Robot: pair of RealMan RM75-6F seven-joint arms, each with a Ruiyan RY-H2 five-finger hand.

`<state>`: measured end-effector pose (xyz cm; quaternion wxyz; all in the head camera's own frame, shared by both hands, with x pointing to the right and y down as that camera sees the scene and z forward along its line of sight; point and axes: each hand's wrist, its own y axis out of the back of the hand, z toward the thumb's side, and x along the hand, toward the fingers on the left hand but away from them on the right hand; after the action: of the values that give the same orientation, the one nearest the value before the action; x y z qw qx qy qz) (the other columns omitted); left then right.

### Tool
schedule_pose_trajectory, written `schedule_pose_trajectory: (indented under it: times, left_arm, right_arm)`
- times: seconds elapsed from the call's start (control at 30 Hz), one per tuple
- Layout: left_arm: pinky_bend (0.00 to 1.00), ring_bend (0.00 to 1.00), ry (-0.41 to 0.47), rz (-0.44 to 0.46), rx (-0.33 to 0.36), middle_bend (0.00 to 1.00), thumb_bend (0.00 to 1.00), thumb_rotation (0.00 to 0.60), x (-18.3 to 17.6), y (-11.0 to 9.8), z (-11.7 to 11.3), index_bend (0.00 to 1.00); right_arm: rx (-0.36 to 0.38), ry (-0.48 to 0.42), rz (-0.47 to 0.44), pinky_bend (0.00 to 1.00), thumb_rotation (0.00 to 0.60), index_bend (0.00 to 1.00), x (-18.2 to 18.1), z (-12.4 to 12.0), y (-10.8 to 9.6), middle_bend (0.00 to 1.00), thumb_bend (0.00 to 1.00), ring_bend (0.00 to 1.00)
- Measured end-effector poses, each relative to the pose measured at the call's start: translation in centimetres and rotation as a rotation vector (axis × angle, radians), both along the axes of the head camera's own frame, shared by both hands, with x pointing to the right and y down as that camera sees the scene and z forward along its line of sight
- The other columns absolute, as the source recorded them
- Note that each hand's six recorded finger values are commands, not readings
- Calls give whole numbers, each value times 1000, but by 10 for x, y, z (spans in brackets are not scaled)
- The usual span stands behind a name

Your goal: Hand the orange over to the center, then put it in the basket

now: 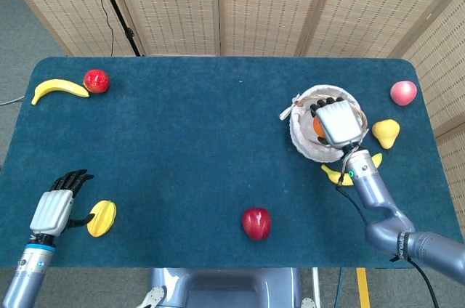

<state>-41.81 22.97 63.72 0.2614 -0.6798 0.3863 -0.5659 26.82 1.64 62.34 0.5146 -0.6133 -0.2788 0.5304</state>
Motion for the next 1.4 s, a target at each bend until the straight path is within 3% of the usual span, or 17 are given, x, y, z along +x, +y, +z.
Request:
schedule_pose_trajectory:
  times: [0.17, 0.67, 1.07, 1.4]
  left_arm:
    - [150, 103, 0, 3, -2, 146, 155, 600, 1, 0, 1, 223]
    - [150, 103, 1, 2, -3, 146, 152, 600, 1, 0, 1, 223]
    - [150, 103, 0, -2, 0, 146, 156, 600, -1, -1, 0, 223]
    - [150, 102, -21, 3, 32, 146, 156, 600, -3, -2, -5, 223]
  right_arm:
    - [4, -5, 7, 294, 600, 353, 3, -4, 2, 272, 25, 302]
    - [-17, -53, 37, 293, 600, 349, 0, -18, 6, 259, 0, 283]
    - [-184, -237, 130, 293, 600, 324, 2, -58, 52, 242, 0, 257]
    - [-158, -214, 198, 276, 600, 327, 45, -73, 90, 236, 0, 240]
